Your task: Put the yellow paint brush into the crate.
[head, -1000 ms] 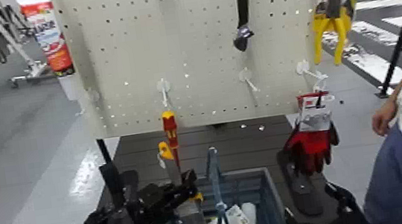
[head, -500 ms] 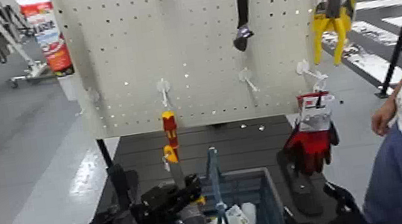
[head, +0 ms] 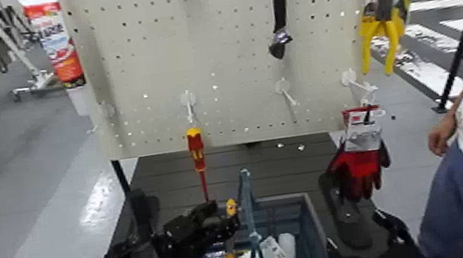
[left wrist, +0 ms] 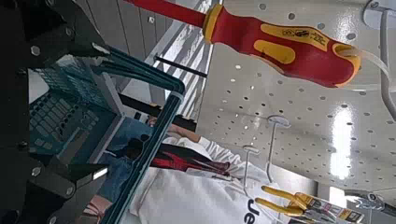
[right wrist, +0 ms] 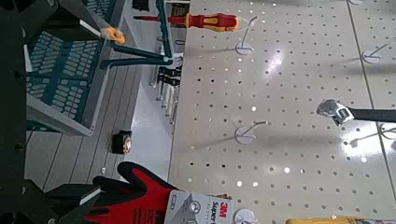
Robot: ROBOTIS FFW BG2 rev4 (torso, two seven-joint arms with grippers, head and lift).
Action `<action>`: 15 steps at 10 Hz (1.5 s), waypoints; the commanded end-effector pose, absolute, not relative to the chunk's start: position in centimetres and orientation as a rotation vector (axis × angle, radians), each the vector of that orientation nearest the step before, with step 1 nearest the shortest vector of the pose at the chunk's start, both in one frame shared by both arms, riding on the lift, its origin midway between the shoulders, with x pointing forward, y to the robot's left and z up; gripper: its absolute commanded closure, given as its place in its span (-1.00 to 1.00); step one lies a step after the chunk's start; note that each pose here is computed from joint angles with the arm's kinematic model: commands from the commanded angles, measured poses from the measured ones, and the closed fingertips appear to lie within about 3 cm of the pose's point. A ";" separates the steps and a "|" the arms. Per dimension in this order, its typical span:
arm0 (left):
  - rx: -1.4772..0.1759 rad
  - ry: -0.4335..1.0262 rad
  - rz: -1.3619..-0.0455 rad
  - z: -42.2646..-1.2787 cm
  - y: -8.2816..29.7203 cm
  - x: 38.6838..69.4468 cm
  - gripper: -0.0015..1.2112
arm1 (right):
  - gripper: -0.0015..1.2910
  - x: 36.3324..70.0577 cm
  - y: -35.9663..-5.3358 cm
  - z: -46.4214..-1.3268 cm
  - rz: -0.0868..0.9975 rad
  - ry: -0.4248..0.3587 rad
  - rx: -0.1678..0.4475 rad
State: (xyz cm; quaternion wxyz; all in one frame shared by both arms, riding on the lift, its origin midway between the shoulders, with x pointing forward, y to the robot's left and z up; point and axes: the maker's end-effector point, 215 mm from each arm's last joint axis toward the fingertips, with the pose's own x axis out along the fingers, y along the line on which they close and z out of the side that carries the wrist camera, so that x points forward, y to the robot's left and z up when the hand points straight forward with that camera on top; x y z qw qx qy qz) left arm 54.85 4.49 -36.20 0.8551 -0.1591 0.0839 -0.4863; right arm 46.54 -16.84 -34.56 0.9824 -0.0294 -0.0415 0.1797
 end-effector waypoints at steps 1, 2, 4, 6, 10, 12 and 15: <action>-0.333 0.174 -1.023 -36.1 4.5 54.9 -1.00 | -0.77 46.5 -16.9 -34.5 0.362 -0.084 -0.058; -0.333 0.172 -1.025 -36.0 4.3 54.8 -1.00 | -0.77 46.5 -16.9 -34.5 0.362 -0.085 -0.058; -0.289 0.173 -1.024 -36.2 4.2 54.7 -1.00 | -0.77 46.4 -17.1 -34.5 0.359 -0.085 -0.061; -0.208 0.174 -0.973 -37.0 4.6 54.5 -1.00 | -0.77 46.4 -17.2 -34.3 0.359 -0.090 -0.062; -0.131 0.082 -0.729 -37.1 6.7 53.7 -1.00 | -0.77 46.0 -17.4 -34.0 0.374 -0.089 -0.064; -0.141 -0.001 -0.621 -36.3 7.2 53.0 -1.00 | -0.77 45.7 -17.7 -34.0 0.381 -0.089 -0.053; -0.155 -0.066 -0.432 -36.2 9.8 51.2 -1.00 | -0.77 45.2 -18.4 -33.8 0.375 -0.093 -0.060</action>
